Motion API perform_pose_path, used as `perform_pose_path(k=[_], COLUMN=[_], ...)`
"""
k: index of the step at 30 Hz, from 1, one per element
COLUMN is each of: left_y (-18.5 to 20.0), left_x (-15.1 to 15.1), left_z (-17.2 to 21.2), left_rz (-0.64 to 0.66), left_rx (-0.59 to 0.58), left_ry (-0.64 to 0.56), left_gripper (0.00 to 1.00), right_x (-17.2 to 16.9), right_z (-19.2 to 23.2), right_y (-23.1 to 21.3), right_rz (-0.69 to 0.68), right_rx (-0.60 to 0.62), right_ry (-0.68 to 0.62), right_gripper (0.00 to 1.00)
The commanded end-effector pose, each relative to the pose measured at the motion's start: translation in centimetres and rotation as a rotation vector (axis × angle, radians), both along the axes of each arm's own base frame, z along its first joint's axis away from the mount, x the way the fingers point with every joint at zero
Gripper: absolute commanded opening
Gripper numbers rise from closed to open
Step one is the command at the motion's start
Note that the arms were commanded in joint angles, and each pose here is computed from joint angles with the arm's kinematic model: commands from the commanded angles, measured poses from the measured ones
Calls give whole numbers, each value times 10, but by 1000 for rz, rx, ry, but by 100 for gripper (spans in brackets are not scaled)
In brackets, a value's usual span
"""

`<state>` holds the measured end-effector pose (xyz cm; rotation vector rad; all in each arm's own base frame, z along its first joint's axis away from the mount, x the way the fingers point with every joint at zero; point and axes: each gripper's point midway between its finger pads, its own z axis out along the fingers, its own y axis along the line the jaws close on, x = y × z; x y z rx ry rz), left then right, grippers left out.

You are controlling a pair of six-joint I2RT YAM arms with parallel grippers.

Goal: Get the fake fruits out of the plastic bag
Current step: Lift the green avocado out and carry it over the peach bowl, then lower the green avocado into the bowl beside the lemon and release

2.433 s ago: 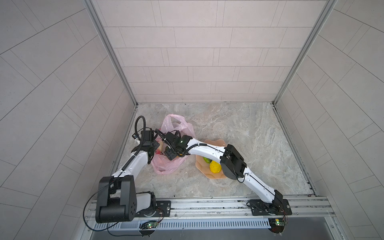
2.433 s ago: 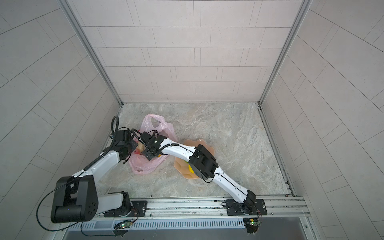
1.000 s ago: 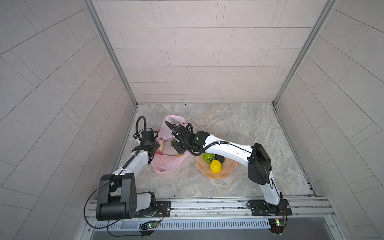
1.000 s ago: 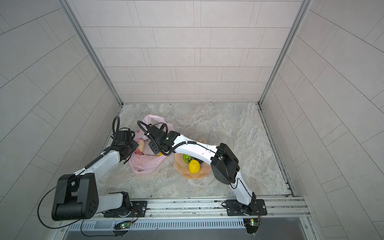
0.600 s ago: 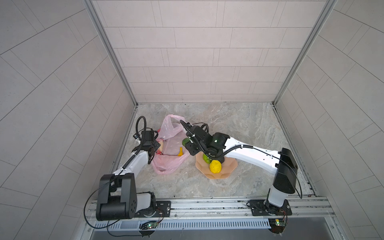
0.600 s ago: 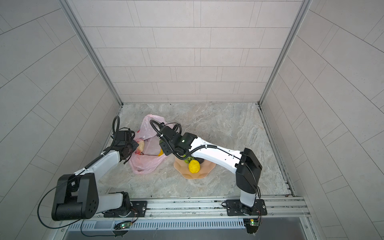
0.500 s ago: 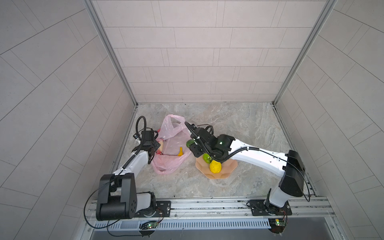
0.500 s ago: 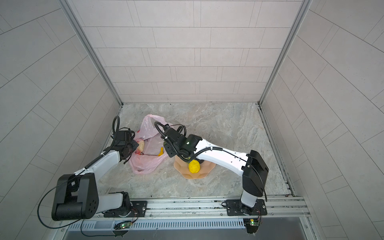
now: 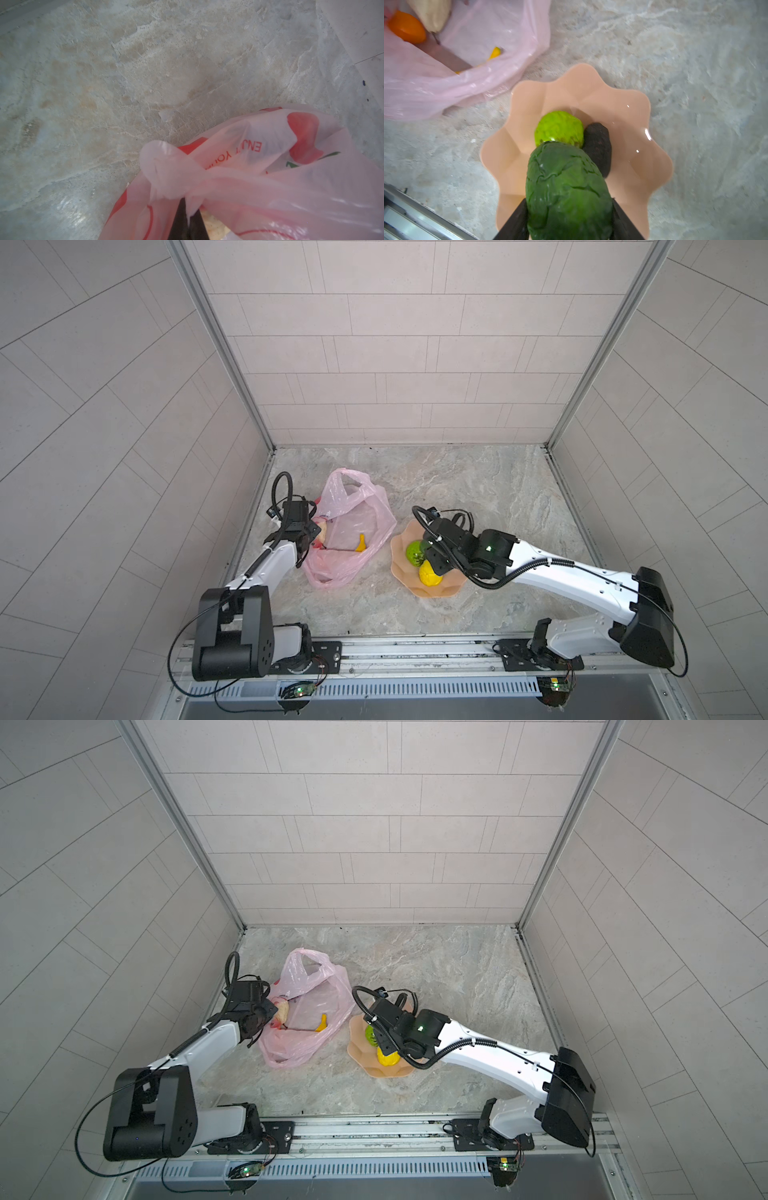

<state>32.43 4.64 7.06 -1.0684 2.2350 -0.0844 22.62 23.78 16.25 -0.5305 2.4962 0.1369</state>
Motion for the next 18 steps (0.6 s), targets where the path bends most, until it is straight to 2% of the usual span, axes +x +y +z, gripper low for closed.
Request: perform_pose_path(k=[1,10,18], left_y=[1,0,0], left_x=[3,3,3], left_z=[2,1,1], left_rz=[-10,-11,-13], left_rx=[14,15,15], left_ry=[0,4,5], left_gripper=[2,2,2], right_x=[-11,-30,-33], right_z=[-10,-38,-57], right_y=[-35,-61,-55], right_rz=[-65,-92,-83], right_rx=[-82,-154,-174], right_ry=[27,110,162], right_gripper=[54,54,54])
